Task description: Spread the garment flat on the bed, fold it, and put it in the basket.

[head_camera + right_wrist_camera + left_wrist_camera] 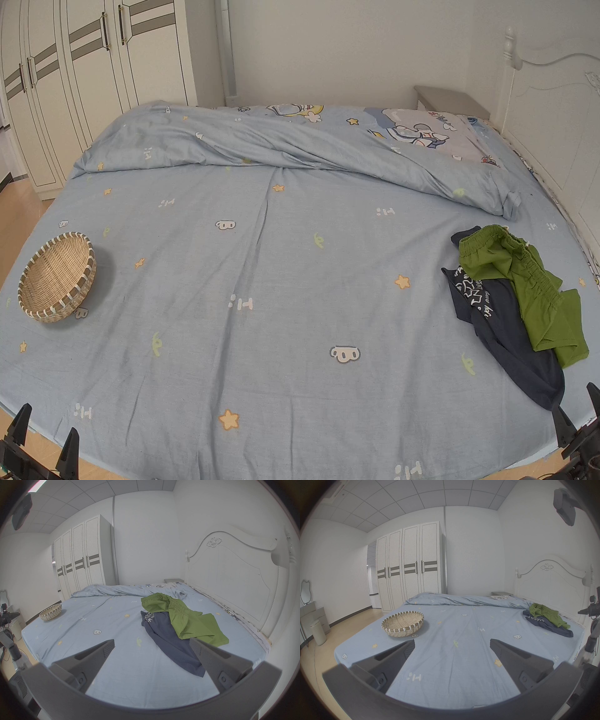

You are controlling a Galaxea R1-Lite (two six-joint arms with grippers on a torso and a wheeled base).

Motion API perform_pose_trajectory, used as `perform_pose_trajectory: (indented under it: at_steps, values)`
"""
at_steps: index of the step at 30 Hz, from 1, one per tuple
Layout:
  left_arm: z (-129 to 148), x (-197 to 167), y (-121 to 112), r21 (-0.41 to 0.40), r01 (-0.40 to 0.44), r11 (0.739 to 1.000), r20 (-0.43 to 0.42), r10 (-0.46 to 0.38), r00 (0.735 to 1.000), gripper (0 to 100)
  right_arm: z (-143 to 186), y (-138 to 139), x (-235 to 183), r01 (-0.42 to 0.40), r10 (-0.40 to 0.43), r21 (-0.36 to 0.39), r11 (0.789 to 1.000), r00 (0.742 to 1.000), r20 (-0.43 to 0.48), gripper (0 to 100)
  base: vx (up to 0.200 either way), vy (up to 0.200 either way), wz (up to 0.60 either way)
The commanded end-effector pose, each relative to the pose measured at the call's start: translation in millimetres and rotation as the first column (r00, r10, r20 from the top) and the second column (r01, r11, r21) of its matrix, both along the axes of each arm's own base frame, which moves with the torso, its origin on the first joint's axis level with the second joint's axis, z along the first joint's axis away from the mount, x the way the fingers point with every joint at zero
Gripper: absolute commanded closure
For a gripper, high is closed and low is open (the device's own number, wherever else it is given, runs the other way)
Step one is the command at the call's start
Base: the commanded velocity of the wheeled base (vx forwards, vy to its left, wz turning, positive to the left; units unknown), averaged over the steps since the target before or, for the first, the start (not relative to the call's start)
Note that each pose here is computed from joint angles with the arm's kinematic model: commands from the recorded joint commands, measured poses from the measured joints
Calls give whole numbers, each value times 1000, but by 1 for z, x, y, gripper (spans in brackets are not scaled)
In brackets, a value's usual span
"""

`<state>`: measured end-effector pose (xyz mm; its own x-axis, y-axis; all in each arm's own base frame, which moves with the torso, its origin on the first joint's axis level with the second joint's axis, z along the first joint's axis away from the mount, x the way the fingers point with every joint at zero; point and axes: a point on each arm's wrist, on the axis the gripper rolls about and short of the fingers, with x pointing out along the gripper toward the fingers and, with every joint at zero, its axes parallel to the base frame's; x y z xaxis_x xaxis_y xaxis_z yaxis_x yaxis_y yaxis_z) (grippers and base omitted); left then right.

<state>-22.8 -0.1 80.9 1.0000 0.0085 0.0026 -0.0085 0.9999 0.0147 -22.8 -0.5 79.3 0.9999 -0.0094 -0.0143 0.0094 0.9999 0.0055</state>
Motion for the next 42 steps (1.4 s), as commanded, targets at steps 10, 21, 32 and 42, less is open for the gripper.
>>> perform_pose_trajectory:
  at_steps: [10, 21, 32, 42]
  values:
    - [-5, 0, 0, -1, -1, 1000, -1, 1, 1000, 0, -4, 0, 0, 1, -1, 2, 1000, 1000, 10, 0, 0, -120, 0]
    - [-5, 0, 0, -1, 2, 1000, -1, -2, 1000, 0, -3, 0, 0, 15, -15, 5, 1000, 1000, 14, 0, 0, -200, 0]
    - [-5, 0, 0, -2, 5, 1000, -1, -5, 1000, 0, -3, 0, 0, 8, -8, 5, 1000, 1000, 16, 0, 0, -18, 0]
    - [-5, 0, 0, -2, 7, 1000, -1, -7, 1000, 0, 123, -3, -17, -95, 56, 333, 938, 991, 125, 0, 0, 0, 0]
